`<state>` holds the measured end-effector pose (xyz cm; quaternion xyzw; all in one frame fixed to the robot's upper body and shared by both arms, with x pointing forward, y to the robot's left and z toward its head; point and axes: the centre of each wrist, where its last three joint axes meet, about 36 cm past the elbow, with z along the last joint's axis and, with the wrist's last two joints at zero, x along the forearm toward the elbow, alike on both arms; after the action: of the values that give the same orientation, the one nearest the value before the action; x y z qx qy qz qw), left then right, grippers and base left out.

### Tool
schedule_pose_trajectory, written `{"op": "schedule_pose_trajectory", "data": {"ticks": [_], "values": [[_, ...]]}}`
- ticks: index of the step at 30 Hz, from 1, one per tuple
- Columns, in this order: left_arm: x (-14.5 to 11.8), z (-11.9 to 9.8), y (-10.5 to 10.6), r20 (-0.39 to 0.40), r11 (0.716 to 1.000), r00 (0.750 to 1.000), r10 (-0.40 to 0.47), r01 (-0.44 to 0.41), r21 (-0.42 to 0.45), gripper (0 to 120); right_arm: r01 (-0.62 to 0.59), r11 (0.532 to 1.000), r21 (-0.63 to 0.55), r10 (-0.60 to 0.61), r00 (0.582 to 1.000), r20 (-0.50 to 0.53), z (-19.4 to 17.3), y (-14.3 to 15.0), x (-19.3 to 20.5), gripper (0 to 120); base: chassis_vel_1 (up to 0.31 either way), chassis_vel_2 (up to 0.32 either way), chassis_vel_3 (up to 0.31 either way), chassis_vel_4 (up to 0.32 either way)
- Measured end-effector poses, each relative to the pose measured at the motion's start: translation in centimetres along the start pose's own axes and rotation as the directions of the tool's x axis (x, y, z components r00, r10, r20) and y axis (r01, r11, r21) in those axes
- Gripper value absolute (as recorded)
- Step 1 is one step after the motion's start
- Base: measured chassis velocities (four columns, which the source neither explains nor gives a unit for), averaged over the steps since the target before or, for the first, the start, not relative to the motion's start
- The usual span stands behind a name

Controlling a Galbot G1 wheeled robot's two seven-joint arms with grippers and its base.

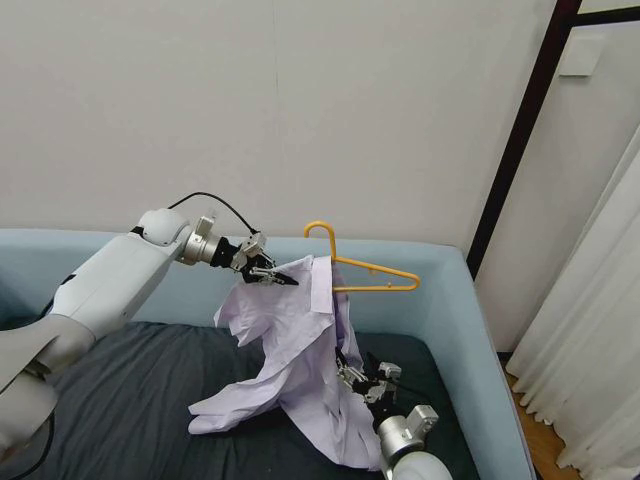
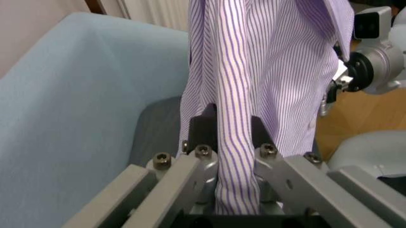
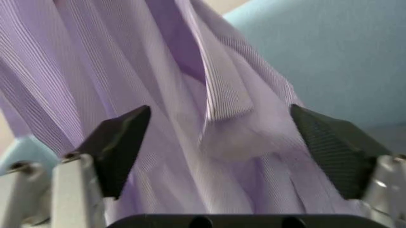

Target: Pick up the clothes from the sofa and hang them on the clothes hanger.

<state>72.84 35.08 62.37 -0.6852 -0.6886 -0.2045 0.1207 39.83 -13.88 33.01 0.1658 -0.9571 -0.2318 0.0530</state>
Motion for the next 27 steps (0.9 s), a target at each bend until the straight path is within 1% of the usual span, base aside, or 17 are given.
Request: {"op": "schedule_pose_trajectory", "data": {"ticks": [2,3,4,7,8,13,14,18,19,20,22,23,24,27], "values": [[0.1,0.1,-0.1,0.0,1.0,1.0,-0.001,0.001,0.0,2,-0.005,1.0,0.012,0.005,1.0,-0.012,0.3,0.1,-0.1,74,0.0,0.0,0.0,0.0],[0.1,0.1,-0.1,0.0,1.0,1.0,-0.001,0.001,0.0,2,-0.005,1.0,0.012,0.005,1.0,-0.012,0.3,0.1,-0.1,74,0.0,0.0,0.0,0.0],[0.1,0.1,-0.1,-0.001,1.0,1.0,-0.001,0.001,-0.002,2,-0.002,1.0,0.013,0.003,1.0,-0.014,0.5,0.0,-0.1,71,0.0,0.0,0.0,0.0],[0.2,0.0,-0.2,-0.002,1.0,1.0,0.0,0.0,-0.006,2,0.007,1.0,0.014,-0.006,1.0,-0.011,0.7,-0.2,-0.3,56,0.0,0.0,0.0,0.0],[0.2,0.0,-0.2,-0.002,1.0,1.0,0.0,0.0,-0.006,2,0.007,1.0,0.014,-0.006,1.0,-0.011,0.7,-0.2,-0.3,56,0.0,0.0,0.0,0.0],[0.2,-0.1,-0.1,-0.001,1.0,1.0,0.0,0.0,-0.011,2,0.023,1.0,0.001,-0.023,1.0,-0.005,0.5,-0.2,-0.4,36,0.0,0.0,0.0,0.0],[0.2,-0.1,-0.1,-0.001,1.0,1.0,0.0,0.0,-0.011,2,0.023,1.0,0.001,-0.023,1.0,-0.005,0.5,-0.2,-0.4,36,0.0,0.0,0.0,0.0],[0.2,0.0,0.0,0.0,1.0,1.0,-0.003,0.003,-0.013,2,0.02,1.0,-0.002,-0.02,1.0,-0.002,0.1,-0.5,-0.2,18,0.0,0.0,0.0,0.0],[0.2,0.0,0.0,0.0,1.0,1.0,-0.003,0.003,-0.013,2,0.02,1.0,-0.002,-0.02,1.0,-0.002,0.1,-0.5,-0.2,18,0.0,0.0,0.0,0.0],[0.2,0.0,0.0,0.0,1.0,1.0,-0.003,0.003,-0.014,2,0.02,1.0,-0.003,-0.02,1.0,-0.002,0.0,-0.5,-0.1,14,0.0,0.0,0.0,0.0],[0.1,0.0,0.0,0.001,1.0,1.0,-0.004,0.004,-0.015,2,0.022,1.0,-0.006,-0.022,1.0,0.001,-0.4,-0.7,0.1,3,0.0,0.0,0.0,0.0],[0.1,0.0,0.0,0.001,1.0,1.0,-0.004,0.004,-0.015,2,0.022,1.0,-0.006,-0.022,1.0,0.001,-0.4,-0.7,0.1,3,0.0,0.0,0.0,0.0],[0.1,0.0,0.0,0.001,1.0,1.0,-0.004,0.004,-0.016,2,0.022,1.0,-0.005,-0.022,1.0,0.001,-0.5,-0.8,0.1,0,0.0,0.0,0.0,0.0],[0.2,0.0,0.1,0.001,1.0,1.0,-0.005,0.005,-0.019,2,0.024,1.0,-0.009,-0.024,1.0,0.007,-1.5,-1.3,0.2,0,0.0,0.0,0.0,0.0]]}}
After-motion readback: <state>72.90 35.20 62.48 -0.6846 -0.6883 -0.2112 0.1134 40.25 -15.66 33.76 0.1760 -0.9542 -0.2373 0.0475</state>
